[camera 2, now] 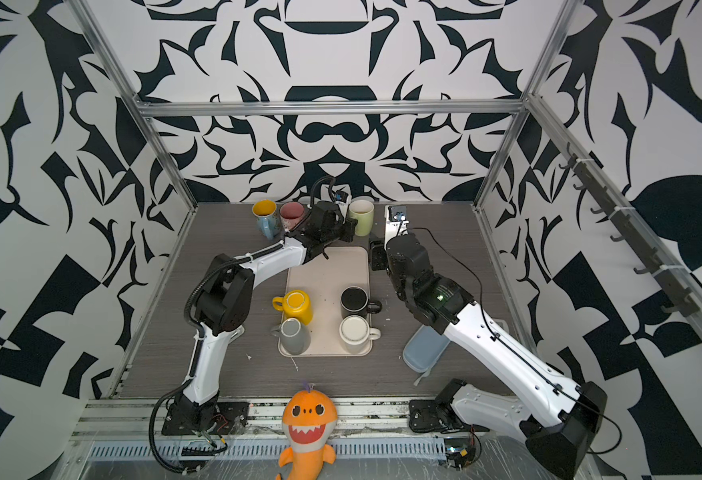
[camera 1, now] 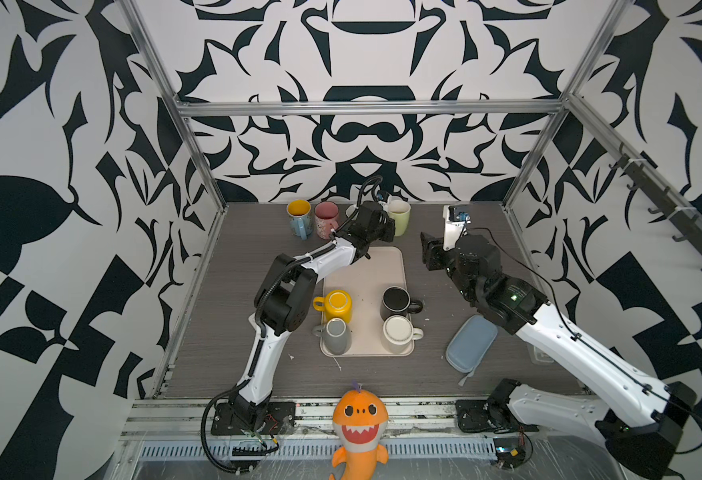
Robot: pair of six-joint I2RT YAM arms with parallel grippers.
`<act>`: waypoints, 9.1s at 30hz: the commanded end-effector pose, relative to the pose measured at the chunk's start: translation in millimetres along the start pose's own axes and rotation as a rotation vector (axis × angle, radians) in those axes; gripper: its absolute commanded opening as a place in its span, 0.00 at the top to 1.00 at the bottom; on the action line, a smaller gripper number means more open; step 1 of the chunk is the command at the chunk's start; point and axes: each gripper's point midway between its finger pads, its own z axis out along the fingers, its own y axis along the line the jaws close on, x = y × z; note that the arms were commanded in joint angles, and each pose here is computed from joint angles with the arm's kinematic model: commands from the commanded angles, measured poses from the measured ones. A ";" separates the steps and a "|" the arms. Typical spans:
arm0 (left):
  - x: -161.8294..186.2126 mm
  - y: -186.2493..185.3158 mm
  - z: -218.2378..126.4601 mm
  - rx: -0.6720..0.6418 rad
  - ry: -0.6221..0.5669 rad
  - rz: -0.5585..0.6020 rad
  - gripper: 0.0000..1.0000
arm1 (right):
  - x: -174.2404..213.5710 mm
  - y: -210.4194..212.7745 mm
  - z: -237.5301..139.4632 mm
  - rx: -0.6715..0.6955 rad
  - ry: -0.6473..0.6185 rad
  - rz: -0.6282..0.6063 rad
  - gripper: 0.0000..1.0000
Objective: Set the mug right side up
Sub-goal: 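Lower the light green mug upright beside the teal mug with the left gripper, then open the left gripper and raise it away from the light green mug, then move the right gripper over the upside-down black mug on the tray, then lower the right gripper and close it on the black mug's handle, then lift and rotate the black mug upright while the left gripper approaches, then close the left gripper on the black mug's handle beside the right gripper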
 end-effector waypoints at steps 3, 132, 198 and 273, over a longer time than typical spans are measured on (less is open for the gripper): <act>-54.1 -1.7 6.4 -0.034 -0.208 0.022 1.00 | -7.3 -3.4 -1.5 -0.013 -0.020 0.040 0.38; -50.4 60.3 -297.5 -0.506 -0.030 0.174 0.32 | 244.3 7.7 45.4 0.194 1.330 1.396 0.52; -89.2 35.2 -283.1 -0.280 -0.037 0.025 0.29 | 93.3 60.1 78.2 -0.306 0.625 0.846 1.00; -32.9 -34.7 -248.4 0.287 0.582 -0.233 1.00 | -27.0 151.1 11.9 0.182 -0.639 -0.823 1.00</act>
